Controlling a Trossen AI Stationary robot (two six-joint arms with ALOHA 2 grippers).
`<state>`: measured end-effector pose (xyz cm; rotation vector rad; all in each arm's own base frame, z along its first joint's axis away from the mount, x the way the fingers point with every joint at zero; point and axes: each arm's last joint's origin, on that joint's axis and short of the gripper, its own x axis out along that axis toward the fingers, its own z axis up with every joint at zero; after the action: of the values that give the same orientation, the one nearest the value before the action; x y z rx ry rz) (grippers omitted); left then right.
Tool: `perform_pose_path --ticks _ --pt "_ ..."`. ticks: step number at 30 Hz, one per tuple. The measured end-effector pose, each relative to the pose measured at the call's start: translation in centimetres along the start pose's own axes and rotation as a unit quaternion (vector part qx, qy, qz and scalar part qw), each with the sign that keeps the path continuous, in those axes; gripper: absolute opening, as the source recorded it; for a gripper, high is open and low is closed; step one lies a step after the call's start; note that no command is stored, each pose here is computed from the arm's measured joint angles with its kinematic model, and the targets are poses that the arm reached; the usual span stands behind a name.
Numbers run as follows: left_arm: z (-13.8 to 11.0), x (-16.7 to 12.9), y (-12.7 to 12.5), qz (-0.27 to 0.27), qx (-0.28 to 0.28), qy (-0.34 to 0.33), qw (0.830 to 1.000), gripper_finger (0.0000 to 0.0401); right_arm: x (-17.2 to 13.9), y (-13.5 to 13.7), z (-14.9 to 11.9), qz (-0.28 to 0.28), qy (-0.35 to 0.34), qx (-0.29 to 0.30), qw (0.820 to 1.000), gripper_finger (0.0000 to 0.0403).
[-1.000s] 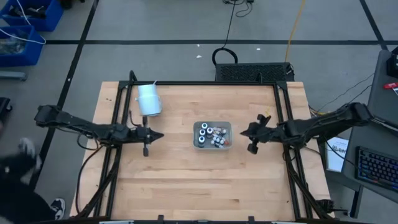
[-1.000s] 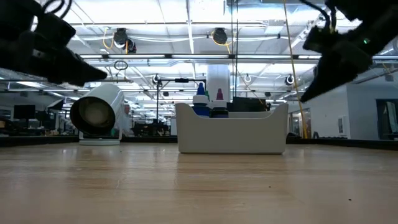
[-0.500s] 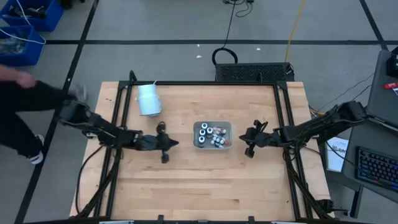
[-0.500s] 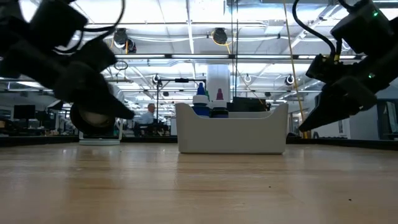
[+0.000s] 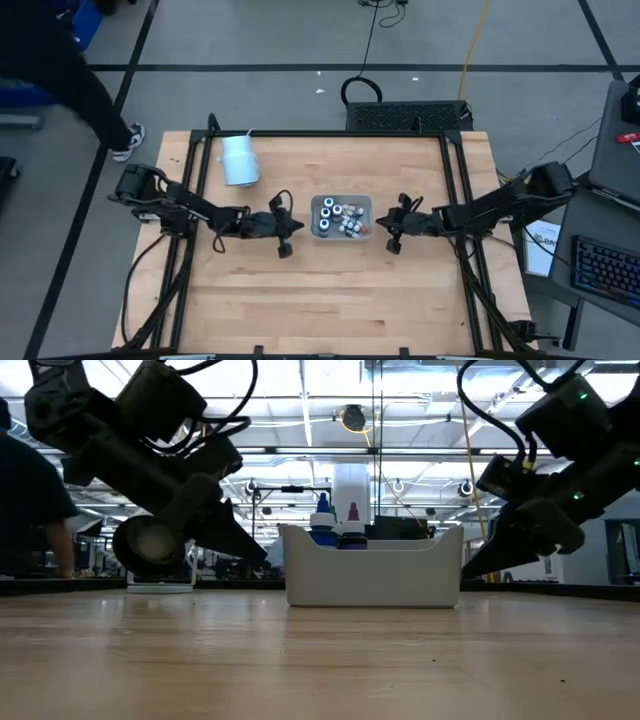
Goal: Pick & Place food coloring
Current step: Adjust the bin
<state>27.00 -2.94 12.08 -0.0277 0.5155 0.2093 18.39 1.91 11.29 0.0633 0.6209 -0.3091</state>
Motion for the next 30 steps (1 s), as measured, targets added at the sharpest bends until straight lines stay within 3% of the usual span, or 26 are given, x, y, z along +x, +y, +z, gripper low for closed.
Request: perform_pose_path --ticks 10,19,30 --pt "0.0 0.2 0.7 -0.001 0.004 0.005 1.000 0.0004 2.5 -0.3 0.2 0.042 -0.016 0.002 0.999 0.0000" --pt "-0.2 0.3 1.3 -0.001 0.003 0.019 1.000 0.0007 4.6 0.0 1.9 0.040 -0.011 -0.007 0.999 0.0000" --pt "-0.5 0.3 1.3 0.001 0.003 0.032 0.999 0.0004 5.0 0.0 2.8 0.045 -0.003 -0.010 0.999 0.0000"
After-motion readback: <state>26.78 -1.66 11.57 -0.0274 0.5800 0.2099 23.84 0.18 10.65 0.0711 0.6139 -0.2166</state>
